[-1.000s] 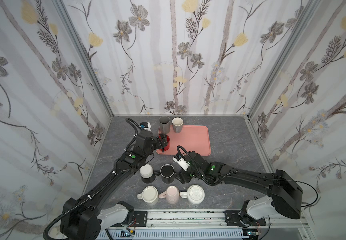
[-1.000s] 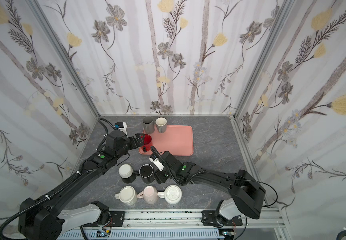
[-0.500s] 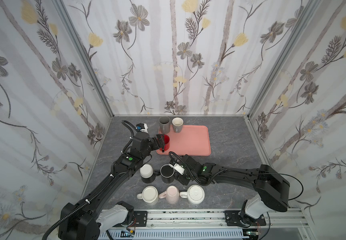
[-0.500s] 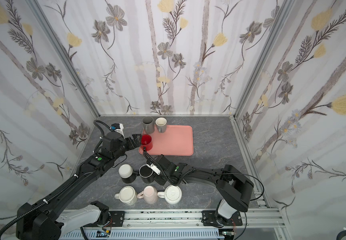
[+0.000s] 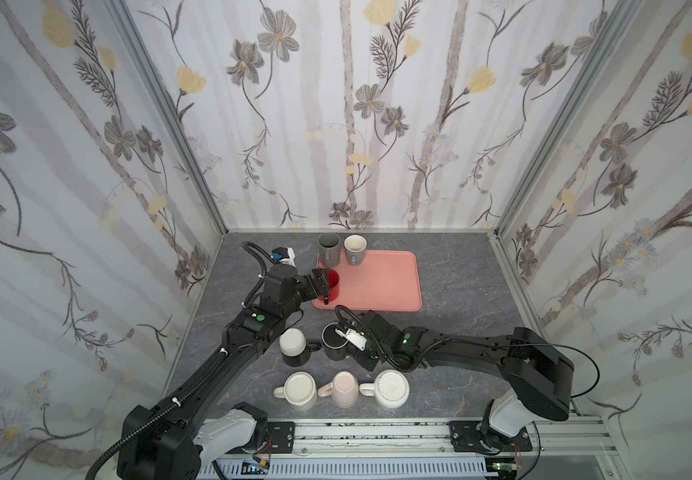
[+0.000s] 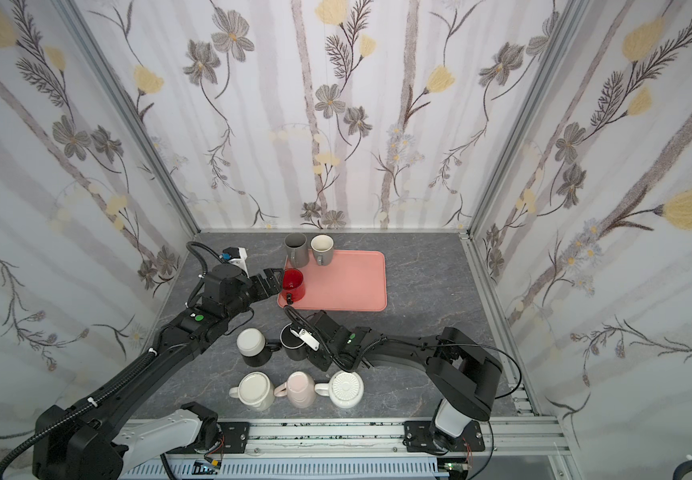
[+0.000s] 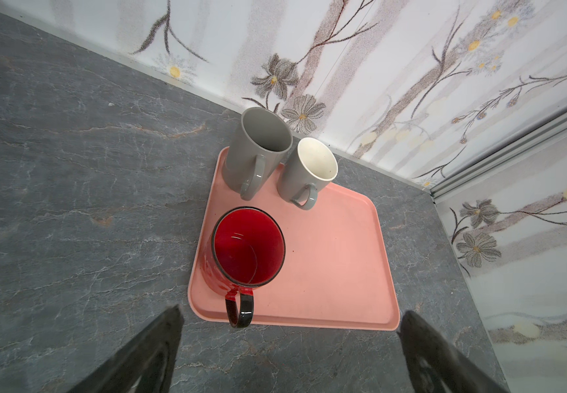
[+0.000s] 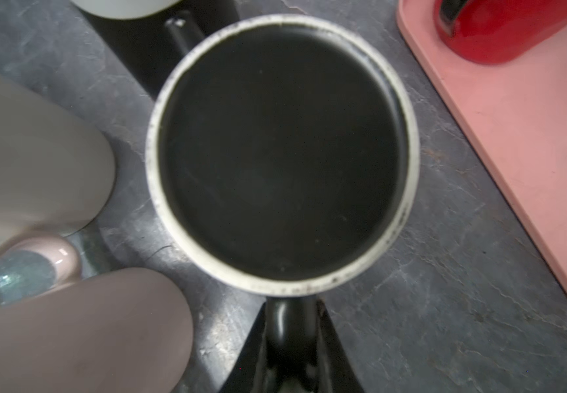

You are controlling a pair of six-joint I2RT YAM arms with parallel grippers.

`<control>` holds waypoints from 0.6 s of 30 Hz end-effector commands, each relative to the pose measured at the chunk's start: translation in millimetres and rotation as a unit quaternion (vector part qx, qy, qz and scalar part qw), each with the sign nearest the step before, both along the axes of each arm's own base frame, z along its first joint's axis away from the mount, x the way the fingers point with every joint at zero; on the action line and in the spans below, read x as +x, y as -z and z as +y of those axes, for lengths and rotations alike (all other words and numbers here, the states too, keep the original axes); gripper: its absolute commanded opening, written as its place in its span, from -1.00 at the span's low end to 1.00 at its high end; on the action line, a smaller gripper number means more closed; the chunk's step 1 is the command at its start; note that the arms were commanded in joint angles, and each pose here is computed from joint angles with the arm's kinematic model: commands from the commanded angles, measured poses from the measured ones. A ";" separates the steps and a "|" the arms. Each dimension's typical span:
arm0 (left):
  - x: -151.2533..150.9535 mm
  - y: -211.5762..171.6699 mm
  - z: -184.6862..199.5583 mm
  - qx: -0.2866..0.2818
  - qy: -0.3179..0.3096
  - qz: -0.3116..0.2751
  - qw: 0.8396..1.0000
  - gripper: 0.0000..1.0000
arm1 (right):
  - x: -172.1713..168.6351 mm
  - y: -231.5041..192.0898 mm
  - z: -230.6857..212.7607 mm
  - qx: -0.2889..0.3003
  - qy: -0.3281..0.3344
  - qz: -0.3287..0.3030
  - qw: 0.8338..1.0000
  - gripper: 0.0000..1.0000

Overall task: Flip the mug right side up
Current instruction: 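Move the right gripper down and grasp the black mug's rim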

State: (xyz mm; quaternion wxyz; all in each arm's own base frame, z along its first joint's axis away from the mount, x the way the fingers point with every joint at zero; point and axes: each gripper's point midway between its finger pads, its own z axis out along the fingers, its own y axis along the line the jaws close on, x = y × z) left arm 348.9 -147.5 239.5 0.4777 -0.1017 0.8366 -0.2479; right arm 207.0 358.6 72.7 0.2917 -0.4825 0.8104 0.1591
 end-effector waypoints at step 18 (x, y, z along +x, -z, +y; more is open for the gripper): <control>-1.6 -17.3 -16.6 -0.064 0.034 -0.036 0.997 1.00 | 44.3 -77.1 -52.8 0.135 0.159 -0.063 0.976 -1.00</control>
